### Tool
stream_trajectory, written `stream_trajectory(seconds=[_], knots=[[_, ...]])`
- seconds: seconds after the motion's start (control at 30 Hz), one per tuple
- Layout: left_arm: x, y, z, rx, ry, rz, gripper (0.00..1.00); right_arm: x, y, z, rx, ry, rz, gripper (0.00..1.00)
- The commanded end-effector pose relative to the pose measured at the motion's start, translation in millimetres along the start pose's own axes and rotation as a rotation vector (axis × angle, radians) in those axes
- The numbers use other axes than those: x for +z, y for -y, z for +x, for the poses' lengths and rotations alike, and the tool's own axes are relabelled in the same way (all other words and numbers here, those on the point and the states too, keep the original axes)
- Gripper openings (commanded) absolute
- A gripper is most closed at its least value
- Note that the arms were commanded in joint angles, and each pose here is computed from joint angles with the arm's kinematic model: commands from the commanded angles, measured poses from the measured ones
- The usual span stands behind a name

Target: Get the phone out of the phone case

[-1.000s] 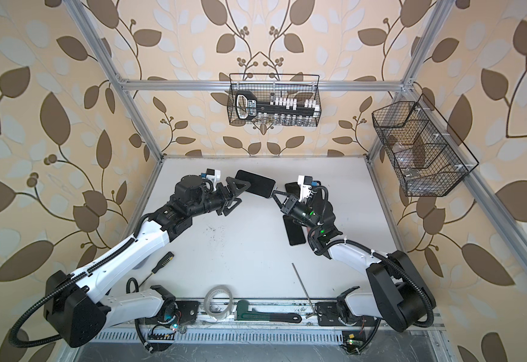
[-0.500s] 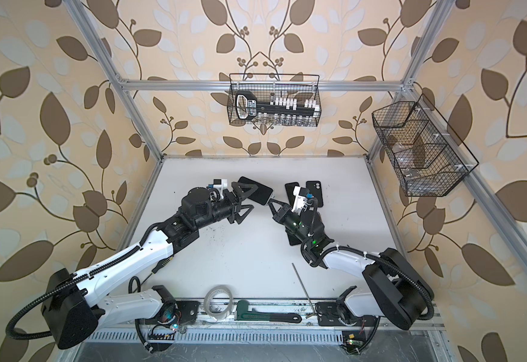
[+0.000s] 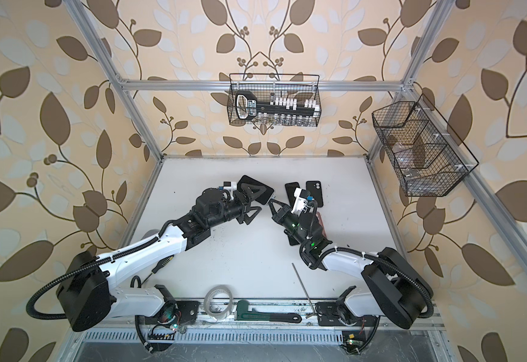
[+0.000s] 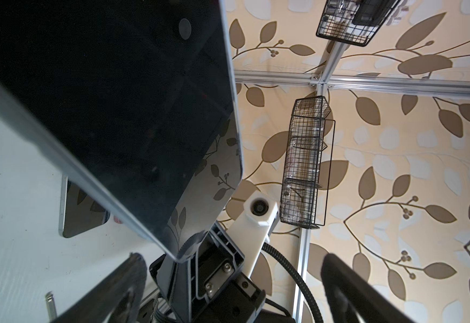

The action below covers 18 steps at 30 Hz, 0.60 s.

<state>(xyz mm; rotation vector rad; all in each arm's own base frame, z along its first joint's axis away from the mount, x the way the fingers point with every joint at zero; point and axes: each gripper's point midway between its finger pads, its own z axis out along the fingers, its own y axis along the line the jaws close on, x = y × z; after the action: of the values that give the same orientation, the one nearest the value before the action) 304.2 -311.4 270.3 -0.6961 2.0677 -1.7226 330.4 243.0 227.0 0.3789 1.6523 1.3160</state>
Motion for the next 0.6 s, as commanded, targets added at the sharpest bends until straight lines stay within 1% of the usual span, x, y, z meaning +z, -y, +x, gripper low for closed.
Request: stream_trajectory(seconds=[0.0, 0.33, 0.57], knots=[[-2, 25, 10, 0.041, -0.026, 0.066, 0.99, -1, -21, -12, 0.025, 0.054, -0.084, 0.0], [3, 14, 10, 0.037, -0.019, 0.051, 0.99, 1, -24, -9, 0.048, 0.048, -0.102, 0.0], [1, 19, 2, 0.055, 0.026, 0.064, 0.99, 0, -22, -5, 0.049, 0.038, -0.095, 0.0]])
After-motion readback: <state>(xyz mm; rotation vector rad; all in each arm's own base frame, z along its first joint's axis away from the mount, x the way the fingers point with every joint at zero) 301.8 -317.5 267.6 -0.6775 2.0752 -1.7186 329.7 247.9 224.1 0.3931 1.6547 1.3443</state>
